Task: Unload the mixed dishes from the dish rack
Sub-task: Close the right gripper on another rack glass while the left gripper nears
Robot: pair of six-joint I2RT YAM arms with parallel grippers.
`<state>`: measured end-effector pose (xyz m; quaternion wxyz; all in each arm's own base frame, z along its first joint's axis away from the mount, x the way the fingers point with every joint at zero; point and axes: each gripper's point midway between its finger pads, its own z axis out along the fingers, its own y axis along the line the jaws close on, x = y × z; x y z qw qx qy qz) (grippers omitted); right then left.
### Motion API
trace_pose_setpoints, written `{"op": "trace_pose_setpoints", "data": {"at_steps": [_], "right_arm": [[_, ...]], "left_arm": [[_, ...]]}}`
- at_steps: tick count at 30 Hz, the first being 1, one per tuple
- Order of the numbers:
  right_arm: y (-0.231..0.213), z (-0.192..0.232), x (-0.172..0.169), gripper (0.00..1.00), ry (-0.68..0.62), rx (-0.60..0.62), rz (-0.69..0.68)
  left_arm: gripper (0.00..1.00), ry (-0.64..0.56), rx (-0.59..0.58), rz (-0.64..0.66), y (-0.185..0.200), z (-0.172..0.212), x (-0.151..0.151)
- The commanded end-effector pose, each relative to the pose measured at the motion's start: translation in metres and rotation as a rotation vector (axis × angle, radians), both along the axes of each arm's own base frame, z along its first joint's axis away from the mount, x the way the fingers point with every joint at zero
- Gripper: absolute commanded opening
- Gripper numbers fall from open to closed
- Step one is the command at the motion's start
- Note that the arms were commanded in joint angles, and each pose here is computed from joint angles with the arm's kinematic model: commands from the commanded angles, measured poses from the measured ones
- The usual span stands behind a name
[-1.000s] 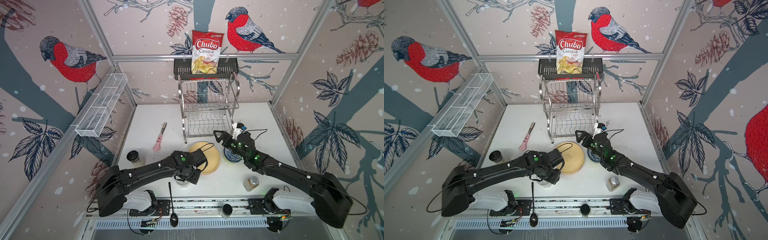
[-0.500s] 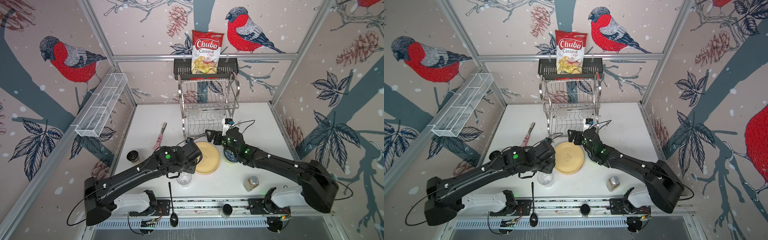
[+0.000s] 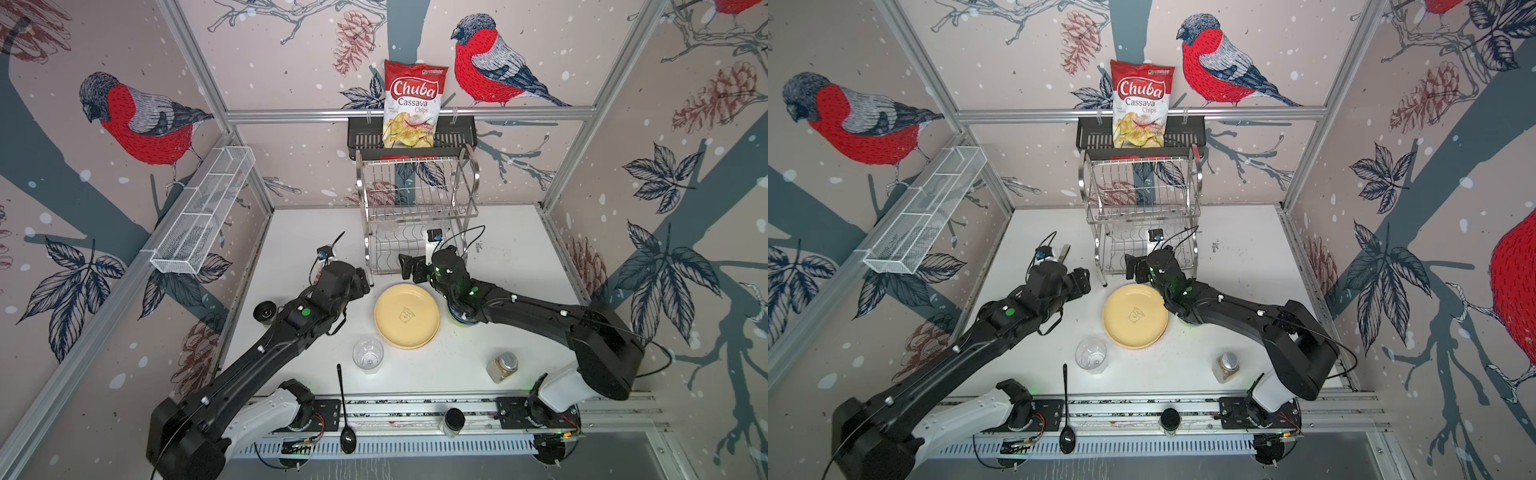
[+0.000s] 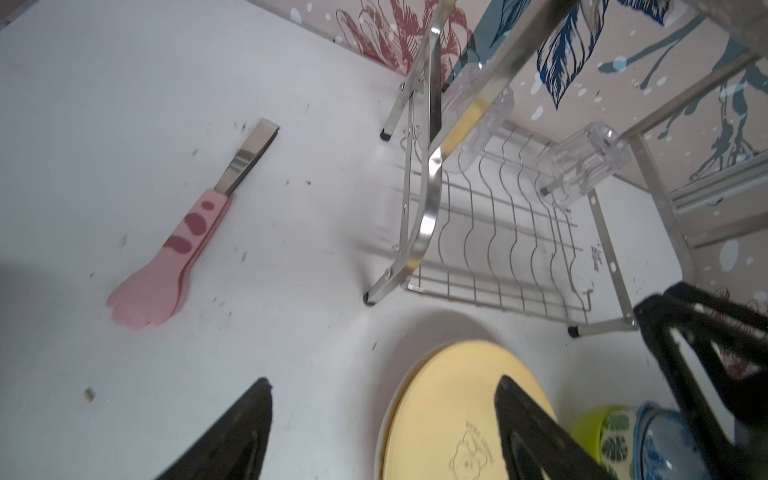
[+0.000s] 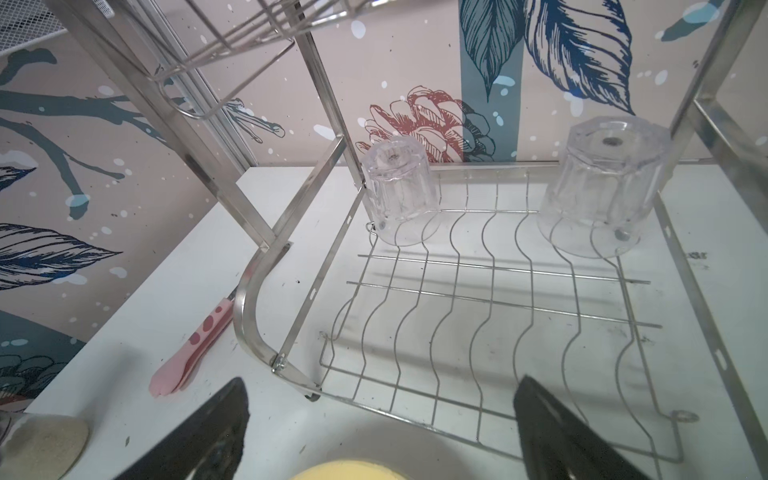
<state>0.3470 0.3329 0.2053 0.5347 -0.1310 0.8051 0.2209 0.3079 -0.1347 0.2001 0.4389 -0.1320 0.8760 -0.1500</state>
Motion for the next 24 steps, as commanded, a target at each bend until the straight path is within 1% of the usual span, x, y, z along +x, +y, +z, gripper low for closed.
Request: {"op": "trace_pose_setpoints", "data": {"at_steps": [1, 6, 9, 11, 13, 19, 22, 24], "right_arm": [[0.005, 0.004, 0.007, 1.00, -0.044, -0.034, 0.000], [0.015, -0.007, 0.020, 0.99, -0.037, -0.066, -0.001], [0.020, -0.014, 0.028, 0.99, -0.019, -0.068, 0.001], [0.023, -0.020, 0.034, 0.99, 0.000, -0.058, 0.008], [0.023, -0.024, 0.039, 0.99, 0.017, -0.048, 0.009], [0.020, -0.035, 0.053, 0.99, 0.053, -0.032, 0.006], [0.017, -0.034, 0.062, 1.00, 0.060, -0.026, 0.003], [0.015, -0.033, 0.070, 0.99, 0.056, -0.021, 0.001]], "left_arm": [[0.84, -0.110, -0.062, -0.085, -0.026, 0.021, 0.031], [0.80, -0.075, -0.115, -0.130, -0.037, 0.002, 0.058], [0.78, -0.044, -0.101, -0.120, -0.034, -0.010, 0.070], [0.70, -0.025, -0.081, -0.123, -0.034, -0.018, 0.077], [0.66, -0.015, -0.059, -0.121, -0.034, -0.022, 0.082], [0.64, 0.025, -0.024, -0.133, -0.039, -0.040, 0.094], [0.47, 0.046, -0.017, -0.138, -0.042, -0.047, 0.098], [0.38, 0.065, -0.014, -0.141, -0.044, -0.052, 0.100]]}}
